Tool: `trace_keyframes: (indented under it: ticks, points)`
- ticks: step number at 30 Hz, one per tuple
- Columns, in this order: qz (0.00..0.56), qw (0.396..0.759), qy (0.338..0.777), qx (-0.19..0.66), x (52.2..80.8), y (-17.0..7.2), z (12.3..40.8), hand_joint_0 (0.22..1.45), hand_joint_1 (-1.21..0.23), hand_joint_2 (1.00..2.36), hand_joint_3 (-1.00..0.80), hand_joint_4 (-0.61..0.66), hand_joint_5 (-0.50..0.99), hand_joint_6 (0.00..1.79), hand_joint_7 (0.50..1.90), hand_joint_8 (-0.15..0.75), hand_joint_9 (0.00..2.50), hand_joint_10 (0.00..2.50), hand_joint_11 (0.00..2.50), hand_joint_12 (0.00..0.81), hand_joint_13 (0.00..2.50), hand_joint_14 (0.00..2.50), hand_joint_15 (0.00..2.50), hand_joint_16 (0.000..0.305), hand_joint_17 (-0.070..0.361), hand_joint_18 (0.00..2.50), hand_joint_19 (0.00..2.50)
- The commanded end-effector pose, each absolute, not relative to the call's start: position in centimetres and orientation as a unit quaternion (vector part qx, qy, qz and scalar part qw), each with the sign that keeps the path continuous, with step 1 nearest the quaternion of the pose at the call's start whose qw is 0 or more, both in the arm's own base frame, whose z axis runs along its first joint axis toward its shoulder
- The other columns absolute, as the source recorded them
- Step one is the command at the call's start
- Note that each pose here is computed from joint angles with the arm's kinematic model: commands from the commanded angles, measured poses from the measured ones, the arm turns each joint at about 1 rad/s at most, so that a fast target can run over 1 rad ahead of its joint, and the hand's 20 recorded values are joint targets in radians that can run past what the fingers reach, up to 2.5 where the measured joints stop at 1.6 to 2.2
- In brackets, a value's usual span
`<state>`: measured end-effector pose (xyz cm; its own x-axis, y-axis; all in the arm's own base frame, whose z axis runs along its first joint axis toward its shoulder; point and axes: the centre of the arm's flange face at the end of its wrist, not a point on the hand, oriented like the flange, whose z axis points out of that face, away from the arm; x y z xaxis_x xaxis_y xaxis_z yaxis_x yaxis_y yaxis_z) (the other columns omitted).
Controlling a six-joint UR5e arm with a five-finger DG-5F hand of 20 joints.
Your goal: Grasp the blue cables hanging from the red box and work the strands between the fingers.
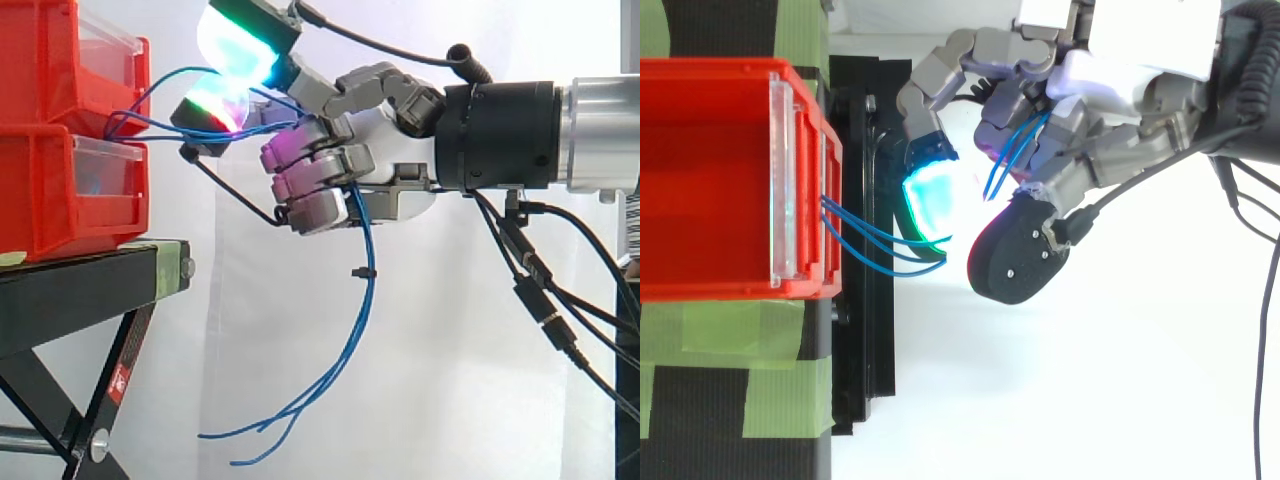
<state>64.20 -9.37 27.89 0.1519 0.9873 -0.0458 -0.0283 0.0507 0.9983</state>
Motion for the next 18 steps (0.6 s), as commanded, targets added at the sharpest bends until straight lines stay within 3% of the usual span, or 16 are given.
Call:
trace_keyframes:
  ticks: [1,6,13,18]
  points:
    - [0.454,0.558,0.465,0.515,64.20,-9.40,27.89,0.78,-0.68,1.00,-1.00,0.16,0.12,1.11,1.11,0.481,1.31,2.50,2.50,0.598,1.75,2.50,1.54,0.228,0.171,2.46,0.84]
    - [0.454,0.558,0.465,0.515,64.20,-9.40,27.89,0.78,-0.64,1.00,-1.00,0.15,0.14,1.09,1.09,0.481,1.31,2.50,2.50,0.598,1.75,2.50,1.54,0.228,0.171,2.46,0.84]
    - [0.453,0.559,0.466,0.515,64.20,-9.40,27.89,0.74,-0.62,1.00,-0.97,0.17,0.20,0.80,1.19,0.481,1.31,2.50,2.50,0.598,1.75,2.50,1.54,0.228,0.171,2.46,0.84]
    - [0.453,0.559,0.465,0.515,64.20,-9.41,27.89,0.72,-0.61,1.00,-0.99,0.18,0.18,0.77,1.19,0.481,1.31,2.50,2.50,0.598,1.75,2.50,1.54,0.228,0.171,2.46,0.84]
